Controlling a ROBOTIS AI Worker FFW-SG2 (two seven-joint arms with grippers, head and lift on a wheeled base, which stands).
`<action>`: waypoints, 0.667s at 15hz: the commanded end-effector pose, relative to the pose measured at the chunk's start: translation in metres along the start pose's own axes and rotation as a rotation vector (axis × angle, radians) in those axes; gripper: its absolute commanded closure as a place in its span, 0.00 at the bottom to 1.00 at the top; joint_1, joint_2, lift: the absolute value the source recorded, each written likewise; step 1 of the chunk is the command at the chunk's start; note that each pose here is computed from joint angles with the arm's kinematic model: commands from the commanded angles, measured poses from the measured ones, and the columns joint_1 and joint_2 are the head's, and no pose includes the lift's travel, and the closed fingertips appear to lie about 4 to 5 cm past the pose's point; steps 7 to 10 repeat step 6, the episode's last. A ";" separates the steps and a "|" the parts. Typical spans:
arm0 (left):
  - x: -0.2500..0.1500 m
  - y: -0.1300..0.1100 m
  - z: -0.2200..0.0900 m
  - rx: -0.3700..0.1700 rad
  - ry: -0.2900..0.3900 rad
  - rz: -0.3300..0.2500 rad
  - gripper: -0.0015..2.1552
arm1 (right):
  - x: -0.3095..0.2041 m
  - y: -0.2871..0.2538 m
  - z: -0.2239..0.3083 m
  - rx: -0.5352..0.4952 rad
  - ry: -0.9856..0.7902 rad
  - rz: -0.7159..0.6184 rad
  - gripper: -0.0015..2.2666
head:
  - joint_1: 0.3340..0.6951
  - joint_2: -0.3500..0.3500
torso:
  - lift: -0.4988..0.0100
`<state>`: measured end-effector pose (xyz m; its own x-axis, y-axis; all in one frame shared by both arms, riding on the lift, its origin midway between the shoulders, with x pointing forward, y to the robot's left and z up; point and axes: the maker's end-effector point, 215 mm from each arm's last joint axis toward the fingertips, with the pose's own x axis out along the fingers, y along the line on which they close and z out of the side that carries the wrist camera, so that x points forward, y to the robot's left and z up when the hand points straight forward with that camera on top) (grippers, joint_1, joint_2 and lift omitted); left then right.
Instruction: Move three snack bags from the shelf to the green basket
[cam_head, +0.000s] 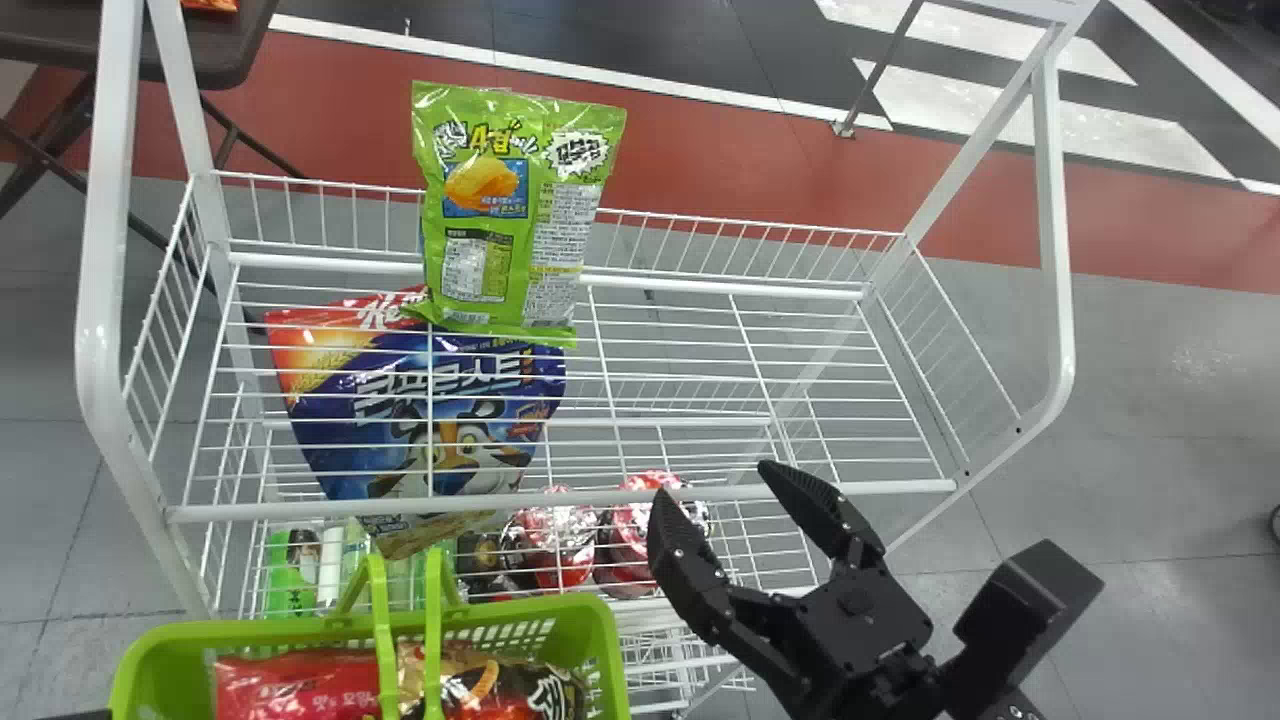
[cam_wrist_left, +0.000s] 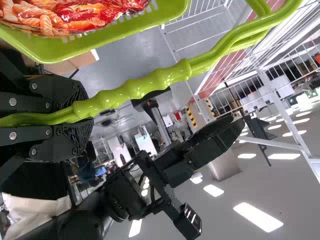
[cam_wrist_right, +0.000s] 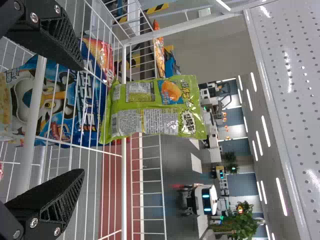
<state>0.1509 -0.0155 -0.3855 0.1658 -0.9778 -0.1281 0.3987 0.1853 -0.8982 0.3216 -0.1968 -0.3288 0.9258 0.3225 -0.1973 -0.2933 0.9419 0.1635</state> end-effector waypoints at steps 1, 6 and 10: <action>0.000 0.000 0.001 -0.001 -0.003 0.000 0.81 | -0.001 0.003 -0.009 0.016 0.032 0.012 0.04 | 1.00 0.00 | 0.90; -0.001 0.004 0.004 0.003 -0.004 0.007 0.81 | -0.003 0.004 -0.009 0.023 0.034 0.014 0.04 | 1.00 0.00 | 0.90; -0.001 0.004 0.004 0.003 -0.004 0.007 0.81 | -0.003 0.004 -0.009 0.023 0.034 0.014 0.04 | 1.00 0.00 | 0.90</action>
